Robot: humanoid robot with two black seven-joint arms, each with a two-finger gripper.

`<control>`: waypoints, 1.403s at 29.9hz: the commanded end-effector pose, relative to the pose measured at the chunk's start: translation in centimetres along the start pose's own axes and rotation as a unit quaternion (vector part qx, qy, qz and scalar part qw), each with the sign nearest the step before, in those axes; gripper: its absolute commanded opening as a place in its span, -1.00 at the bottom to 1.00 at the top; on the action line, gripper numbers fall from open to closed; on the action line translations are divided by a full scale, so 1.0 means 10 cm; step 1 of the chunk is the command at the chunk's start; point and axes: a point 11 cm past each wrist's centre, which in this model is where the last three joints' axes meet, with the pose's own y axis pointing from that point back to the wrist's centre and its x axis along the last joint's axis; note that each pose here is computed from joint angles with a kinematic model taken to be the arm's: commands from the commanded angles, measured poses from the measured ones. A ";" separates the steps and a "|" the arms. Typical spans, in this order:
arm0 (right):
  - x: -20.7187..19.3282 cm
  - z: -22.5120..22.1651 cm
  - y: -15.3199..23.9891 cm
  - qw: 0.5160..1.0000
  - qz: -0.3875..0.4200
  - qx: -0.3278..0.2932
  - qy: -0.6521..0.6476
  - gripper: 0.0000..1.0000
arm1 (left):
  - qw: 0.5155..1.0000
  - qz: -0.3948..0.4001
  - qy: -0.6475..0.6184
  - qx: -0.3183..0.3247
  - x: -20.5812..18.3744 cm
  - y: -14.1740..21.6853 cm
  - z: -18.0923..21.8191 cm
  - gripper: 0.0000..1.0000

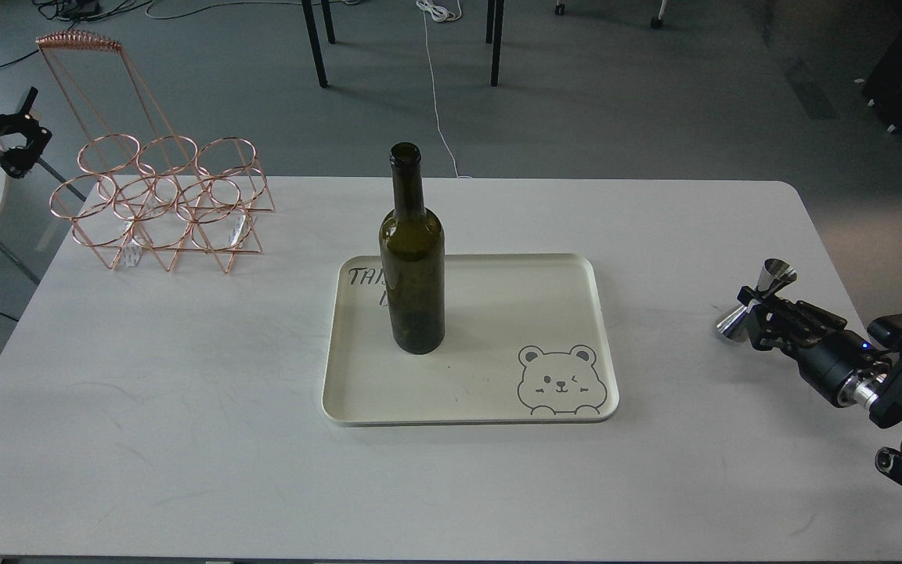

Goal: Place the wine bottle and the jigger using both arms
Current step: 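Carry the jigger off the tray toward the table edge with the right gripper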

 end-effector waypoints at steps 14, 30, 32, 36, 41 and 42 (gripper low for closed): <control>0.00 -0.01 0.01 1.000 -0.002 0.003 -0.001 -0.27 | 1.000 -0.001 0.001 -0.002 -0.01 -0.01 0.01 0.97; -0.05 -0.07 0.31 0.999 -0.025 0.023 -0.016 0.36 | 1.000 0.000 0.002 -0.007 0.00 0.00 0.04 0.97; -0.08 -0.06 0.39 0.999 -0.031 0.022 -0.021 0.37 | 1.000 0.000 0.001 -0.007 0.00 0.00 0.05 0.97; 0.01 0.14 0.60 0.999 -0.036 0.000 -0.009 0.37 | 1.000 0.002 -0.006 -0.011 0.02 0.01 0.14 0.97; 0.29 0.32 0.77 0.998 -0.002 -0.044 -0.053 0.38 | 1.000 0.001 -0.010 0.000 0.01 0.02 0.10 0.97; 0.35 0.36 0.78 0.997 0.007 -0.052 -0.059 0.42 | 1.000 -0.001 -0.010 0.003 0.00 0.01 0.09 0.97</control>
